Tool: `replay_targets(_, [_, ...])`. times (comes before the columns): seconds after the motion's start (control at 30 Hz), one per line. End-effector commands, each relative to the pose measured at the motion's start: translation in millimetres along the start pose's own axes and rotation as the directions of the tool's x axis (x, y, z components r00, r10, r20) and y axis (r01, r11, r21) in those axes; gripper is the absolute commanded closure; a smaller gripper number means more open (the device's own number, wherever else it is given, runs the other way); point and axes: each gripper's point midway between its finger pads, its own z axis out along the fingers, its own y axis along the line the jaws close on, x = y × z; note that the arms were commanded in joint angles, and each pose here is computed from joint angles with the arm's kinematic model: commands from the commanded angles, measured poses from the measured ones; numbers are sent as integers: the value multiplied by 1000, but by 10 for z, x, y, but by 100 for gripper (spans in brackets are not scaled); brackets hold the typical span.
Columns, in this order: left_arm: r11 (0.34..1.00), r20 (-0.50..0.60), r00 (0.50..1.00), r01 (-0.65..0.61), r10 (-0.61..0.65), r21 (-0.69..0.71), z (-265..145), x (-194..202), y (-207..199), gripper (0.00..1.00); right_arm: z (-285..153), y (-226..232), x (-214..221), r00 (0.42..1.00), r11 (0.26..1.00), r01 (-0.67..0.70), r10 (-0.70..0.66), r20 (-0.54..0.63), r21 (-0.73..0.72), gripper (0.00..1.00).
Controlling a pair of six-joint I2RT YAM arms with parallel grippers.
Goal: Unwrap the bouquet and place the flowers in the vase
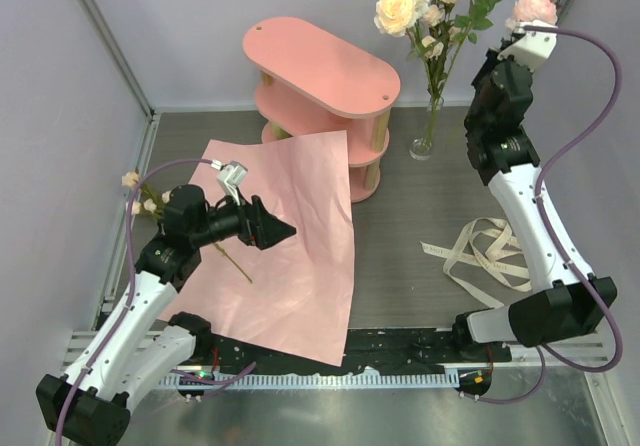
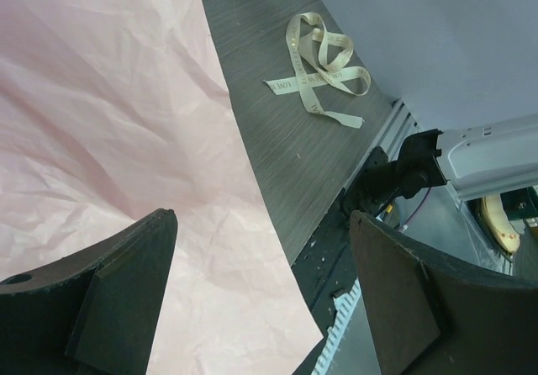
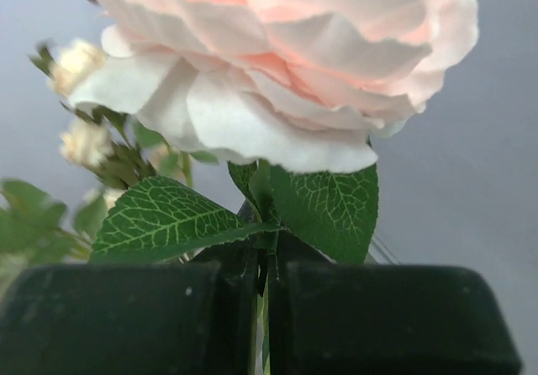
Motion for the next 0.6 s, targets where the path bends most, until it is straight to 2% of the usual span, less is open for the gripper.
replay_targets(0.0, [998, 34, 998, -54, 54, 11, -22, -164, -89, 12, 59, 214, -1102, 949, 982, -151, 176, 261, -114, 99])
replay_targets(0.07, [998, 33, 998, -56, 56, 10, -19, -164, -82, 12, 203, 355, -1018, 960, 986, -114, 141, 243, -125, 99])
replay_targets(0.1, [998, 31, 998, -54, 54, 9, -14, -161, -76, 12, 212, 397, -1134, 956, 984, -108, 142, 257, -142, 99])
replay_targets(0.3, [998, 25, 998, -53, 53, 14, -2, -154, -76, 10, 371, 566, -1198, 951, 984, -74, 119, 287, -163, 99])
replay_targets(0.57, [998, 30, 998, -60, 60, 5, -11, -159, -64, 9, 517, 750, -1099, 952, 979, -45, 102, 288, -199, 99])
